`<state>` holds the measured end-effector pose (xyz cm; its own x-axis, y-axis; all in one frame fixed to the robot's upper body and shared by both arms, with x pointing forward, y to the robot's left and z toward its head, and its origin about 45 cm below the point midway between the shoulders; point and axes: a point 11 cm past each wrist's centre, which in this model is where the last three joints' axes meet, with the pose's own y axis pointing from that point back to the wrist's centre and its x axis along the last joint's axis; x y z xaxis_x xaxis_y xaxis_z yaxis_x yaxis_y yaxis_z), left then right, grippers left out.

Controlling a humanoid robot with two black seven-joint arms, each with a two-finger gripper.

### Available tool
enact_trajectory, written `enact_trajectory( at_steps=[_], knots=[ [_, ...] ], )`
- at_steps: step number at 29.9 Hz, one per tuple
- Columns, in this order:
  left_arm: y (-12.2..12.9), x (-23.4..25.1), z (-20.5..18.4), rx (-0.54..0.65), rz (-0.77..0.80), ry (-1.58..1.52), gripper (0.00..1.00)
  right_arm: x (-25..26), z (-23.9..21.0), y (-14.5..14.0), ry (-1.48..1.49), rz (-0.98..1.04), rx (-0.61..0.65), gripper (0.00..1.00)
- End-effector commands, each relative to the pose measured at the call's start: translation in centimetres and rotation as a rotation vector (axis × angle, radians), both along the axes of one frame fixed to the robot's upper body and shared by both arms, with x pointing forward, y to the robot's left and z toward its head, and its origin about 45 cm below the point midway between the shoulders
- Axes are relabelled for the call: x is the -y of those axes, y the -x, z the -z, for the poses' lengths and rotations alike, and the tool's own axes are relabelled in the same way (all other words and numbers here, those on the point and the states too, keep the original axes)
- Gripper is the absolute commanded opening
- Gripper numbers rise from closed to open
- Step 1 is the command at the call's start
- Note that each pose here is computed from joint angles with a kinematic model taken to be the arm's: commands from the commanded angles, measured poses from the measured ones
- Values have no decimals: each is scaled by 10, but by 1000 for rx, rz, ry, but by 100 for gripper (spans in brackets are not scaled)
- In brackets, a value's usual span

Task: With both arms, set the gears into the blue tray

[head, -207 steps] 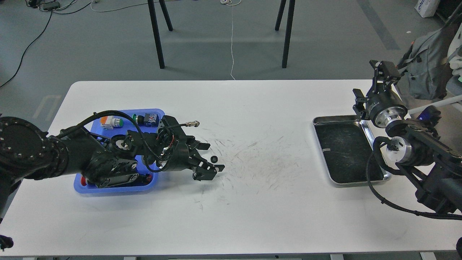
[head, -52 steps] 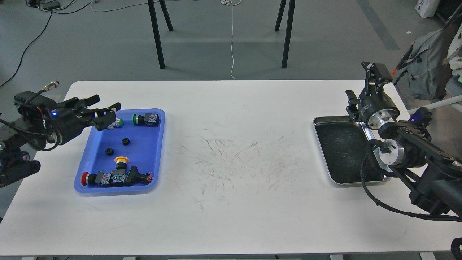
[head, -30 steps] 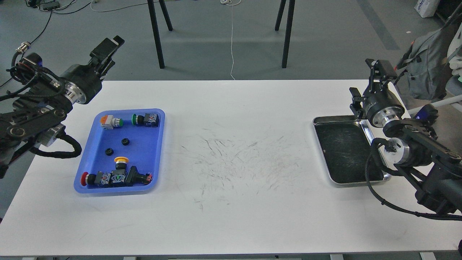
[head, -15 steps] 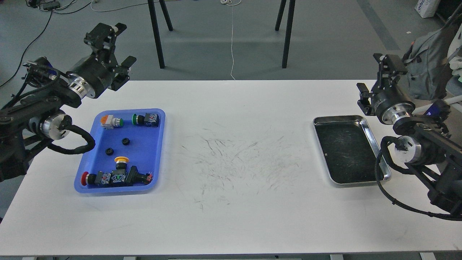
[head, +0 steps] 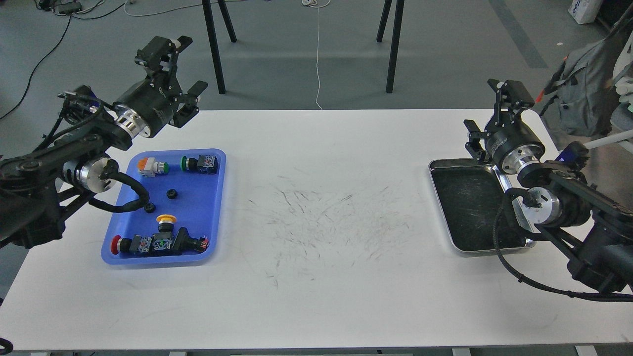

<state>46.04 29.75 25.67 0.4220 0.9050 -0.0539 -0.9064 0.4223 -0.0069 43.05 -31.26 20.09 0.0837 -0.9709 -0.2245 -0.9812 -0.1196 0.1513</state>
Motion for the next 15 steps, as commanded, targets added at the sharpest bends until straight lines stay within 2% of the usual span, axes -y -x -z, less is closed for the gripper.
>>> enact_trajectory(
  at_steps=[1, 15],
  knots=[
    [-1, -1, -3, 5, 3, 2, 100, -4, 1, 0, -19, -5, -7, 99],
    [-7, 13, -10, 21, 5, 81, 100, -1, -14, -8, -75, 19, 8, 99]
  ],
)
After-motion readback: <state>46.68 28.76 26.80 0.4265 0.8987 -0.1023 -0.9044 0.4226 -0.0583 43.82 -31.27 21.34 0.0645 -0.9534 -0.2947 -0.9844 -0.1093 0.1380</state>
